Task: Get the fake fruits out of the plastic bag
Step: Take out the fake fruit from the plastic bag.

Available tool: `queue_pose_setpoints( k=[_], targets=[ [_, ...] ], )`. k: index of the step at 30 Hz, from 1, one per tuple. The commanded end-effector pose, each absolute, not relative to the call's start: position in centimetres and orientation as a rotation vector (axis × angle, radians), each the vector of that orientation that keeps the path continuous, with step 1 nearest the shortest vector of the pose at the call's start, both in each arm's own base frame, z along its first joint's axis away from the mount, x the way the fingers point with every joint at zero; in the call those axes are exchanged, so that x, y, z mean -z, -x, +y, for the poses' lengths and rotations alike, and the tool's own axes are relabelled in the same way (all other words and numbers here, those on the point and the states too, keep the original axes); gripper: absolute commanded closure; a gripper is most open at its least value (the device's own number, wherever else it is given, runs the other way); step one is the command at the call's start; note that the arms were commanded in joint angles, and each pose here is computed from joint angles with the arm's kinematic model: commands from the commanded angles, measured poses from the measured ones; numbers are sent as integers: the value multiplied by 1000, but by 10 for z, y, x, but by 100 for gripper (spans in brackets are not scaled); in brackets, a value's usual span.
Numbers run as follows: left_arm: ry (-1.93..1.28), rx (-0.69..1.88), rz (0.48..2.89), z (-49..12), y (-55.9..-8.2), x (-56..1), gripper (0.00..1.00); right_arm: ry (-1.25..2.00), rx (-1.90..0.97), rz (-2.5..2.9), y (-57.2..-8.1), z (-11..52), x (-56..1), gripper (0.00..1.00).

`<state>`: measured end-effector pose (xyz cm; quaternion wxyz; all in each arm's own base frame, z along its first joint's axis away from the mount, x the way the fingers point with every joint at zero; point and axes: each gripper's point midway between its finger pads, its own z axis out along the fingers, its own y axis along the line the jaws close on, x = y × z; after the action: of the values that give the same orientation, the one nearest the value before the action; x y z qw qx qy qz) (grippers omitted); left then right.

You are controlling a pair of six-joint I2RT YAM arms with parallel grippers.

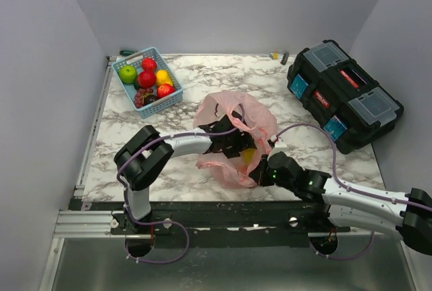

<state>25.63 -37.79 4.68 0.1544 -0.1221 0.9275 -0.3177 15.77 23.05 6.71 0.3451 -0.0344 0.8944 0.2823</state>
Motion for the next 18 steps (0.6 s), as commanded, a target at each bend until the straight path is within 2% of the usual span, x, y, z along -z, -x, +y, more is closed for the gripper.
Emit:
queue_pose_setpoints(
  k=[1, 4, 10, 12, 18],
  targets=[
    [375, 875, 2727, -386, -252, -28, 20, 119, -718, 2330, -154, 227, -64, 99],
    [393, 828, 2757, -383, -250, -10, 28, 121, -697, 2336, -154, 225, -64, 99],
    [364, 791, 2747, -375, -249, -7, 58, 112, -690, 2320, -155, 220, -67, 99],
    [319, 778, 2712, -371, -253, -16, 65, 100, -691, 2322, -154, 218, -68, 99],
    [110, 778, 2566, -359, -261, -64, 75, 97, -696, 2310, -155, 219, -69, 99]
  ],
)
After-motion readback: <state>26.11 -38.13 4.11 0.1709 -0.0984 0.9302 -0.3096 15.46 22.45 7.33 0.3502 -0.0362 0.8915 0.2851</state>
